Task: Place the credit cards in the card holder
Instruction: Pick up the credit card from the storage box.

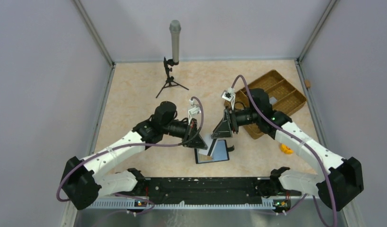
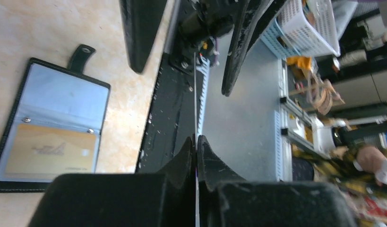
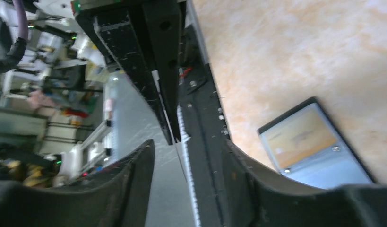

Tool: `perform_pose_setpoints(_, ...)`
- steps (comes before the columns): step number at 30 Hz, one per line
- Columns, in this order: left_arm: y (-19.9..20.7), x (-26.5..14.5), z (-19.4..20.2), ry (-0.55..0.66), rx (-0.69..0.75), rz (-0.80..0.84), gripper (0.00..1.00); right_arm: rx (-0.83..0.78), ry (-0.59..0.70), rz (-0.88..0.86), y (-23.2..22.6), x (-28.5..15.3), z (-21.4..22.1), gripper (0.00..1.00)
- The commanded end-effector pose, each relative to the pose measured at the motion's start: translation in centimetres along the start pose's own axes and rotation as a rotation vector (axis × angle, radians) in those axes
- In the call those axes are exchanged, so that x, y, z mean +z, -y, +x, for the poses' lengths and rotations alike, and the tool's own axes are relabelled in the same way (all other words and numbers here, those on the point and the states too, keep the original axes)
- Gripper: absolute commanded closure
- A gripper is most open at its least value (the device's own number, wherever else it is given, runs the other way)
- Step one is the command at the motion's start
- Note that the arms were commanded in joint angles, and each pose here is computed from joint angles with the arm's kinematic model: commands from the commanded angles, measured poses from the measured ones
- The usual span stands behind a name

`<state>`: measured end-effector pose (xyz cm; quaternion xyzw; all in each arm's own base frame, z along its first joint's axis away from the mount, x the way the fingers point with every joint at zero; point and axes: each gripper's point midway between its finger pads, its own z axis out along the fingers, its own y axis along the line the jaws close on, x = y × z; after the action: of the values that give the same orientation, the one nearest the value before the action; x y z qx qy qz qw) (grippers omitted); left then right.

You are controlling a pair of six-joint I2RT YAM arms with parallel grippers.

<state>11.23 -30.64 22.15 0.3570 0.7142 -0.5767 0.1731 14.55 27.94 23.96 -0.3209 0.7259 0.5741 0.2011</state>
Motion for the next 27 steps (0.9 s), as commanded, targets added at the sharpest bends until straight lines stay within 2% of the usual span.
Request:
perform_pose_setpoints(1,0.1,-0.7,-2.0,0.209,0.027,-0.054,1.0,-0.079,0.15,0.136,0.6,-0.6,-3.1,0.42)
perform_pose_setpoints(4,0.1,-1.3,-3.2,0.366,0.016,-0.055,1.0,-0.033,0.238,0.152,0.8,-0.8,-3.7,0.38)
perform_pose_setpoints(8,0.3,-2.0,-4.6,0.51,-0.001,-0.043,1.0,0.027,0.381,0.056,-0.2,-0.7,-4.4,0.29)
perform_pose_setpoints(11,-0.1,-2.2,-4.8,0.55,-0.018,-0.046,1.0,0.043,0.51,-0.051,-1.5,-1.2,-4.6,0.31)
perform_pose_setpoints(14,-0.2,-2.2,-5.1,0.568,-0.03,-0.045,1.0,0.055,0.513,-0.037,-1.1,-0.7,-4.2,0.33)
perform_pose_setpoints(16,-0.1,-2.2,-5.2,0.579,-0.038,-0.031,1.0,0.051,0.507,-0.025,-0.8,-0.5,-4.0,0.4)
perform_pose_setpoints(17,-0.1,-2.2,-5.2,0.581,-0.043,-0.026,1.0,0.05,0.502,-0.034,-0.9,-0.4,-3.9,0.47)
perform_pose_setpoints(20,-0.2,-2.2,-5.0,0.587,-0.048,-0.025,1.0,0.055,0.486,-0.048,-0.9,-0.2,-3.5,0.6)
perform_pose_setpoints(23,-0.4,-2.1,-4.9,0.576,-0.051,-0.036,1.0,0.052,0.485,-0.069,-1.0,-0.2,-3.1,0.68)
perform_pose_setpoints(27,-0.8,-1.8,-4.5,0.552,-0.077,-0.041,1.0,0.055,0.491,-0.098,-1.1,-0.1,-2.8,0.94)
